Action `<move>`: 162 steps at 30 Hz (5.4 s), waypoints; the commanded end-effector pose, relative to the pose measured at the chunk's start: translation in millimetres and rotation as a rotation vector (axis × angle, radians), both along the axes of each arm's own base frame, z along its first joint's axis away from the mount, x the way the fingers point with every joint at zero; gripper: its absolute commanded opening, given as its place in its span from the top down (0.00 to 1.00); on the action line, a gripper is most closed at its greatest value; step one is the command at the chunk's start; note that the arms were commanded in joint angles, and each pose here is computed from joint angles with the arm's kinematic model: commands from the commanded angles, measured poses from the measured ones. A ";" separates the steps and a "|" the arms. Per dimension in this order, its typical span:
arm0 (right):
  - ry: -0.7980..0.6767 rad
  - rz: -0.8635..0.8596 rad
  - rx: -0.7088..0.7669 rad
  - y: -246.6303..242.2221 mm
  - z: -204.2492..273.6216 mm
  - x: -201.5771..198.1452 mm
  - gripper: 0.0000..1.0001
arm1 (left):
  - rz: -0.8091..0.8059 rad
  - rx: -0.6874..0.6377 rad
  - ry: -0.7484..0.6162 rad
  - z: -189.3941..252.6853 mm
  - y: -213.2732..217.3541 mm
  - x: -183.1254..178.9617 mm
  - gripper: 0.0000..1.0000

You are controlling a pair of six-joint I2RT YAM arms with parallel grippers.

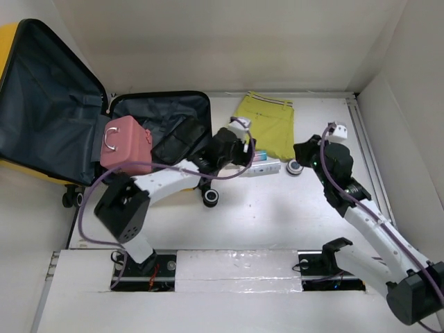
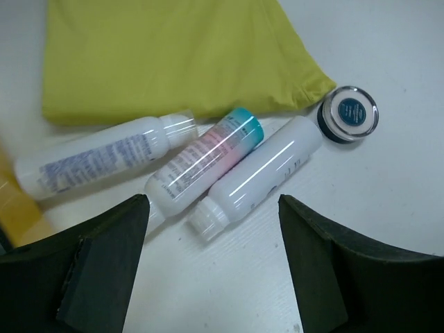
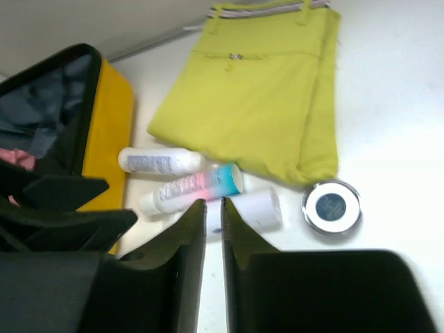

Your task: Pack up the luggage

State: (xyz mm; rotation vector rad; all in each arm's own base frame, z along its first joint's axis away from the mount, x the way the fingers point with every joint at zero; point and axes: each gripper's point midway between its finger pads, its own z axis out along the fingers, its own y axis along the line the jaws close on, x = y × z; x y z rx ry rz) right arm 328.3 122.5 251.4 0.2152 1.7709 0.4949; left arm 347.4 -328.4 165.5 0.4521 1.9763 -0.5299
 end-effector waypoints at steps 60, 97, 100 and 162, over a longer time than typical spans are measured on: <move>-0.087 0.022 0.101 -27.6 8.5 -31.7 0.39 | 0.306 -0.178 -0.123 99.3 59.2 22.9 0.83; -0.016 0.097 0.082 -4.1 -24.9 -21.0 0.59 | 0.649 -0.332 -0.099 95.3 181.6 18.5 0.30; -0.019 0.058 0.076 -10.5 -25.1 -18.1 0.88 | 0.415 -0.129 -0.121 91.7 91.2 15.5 0.30; -0.040 0.054 0.102 -15.3 -19.0 -26.8 0.40 | 0.803 -0.210 0.049 34.9 215.3 140.1 0.79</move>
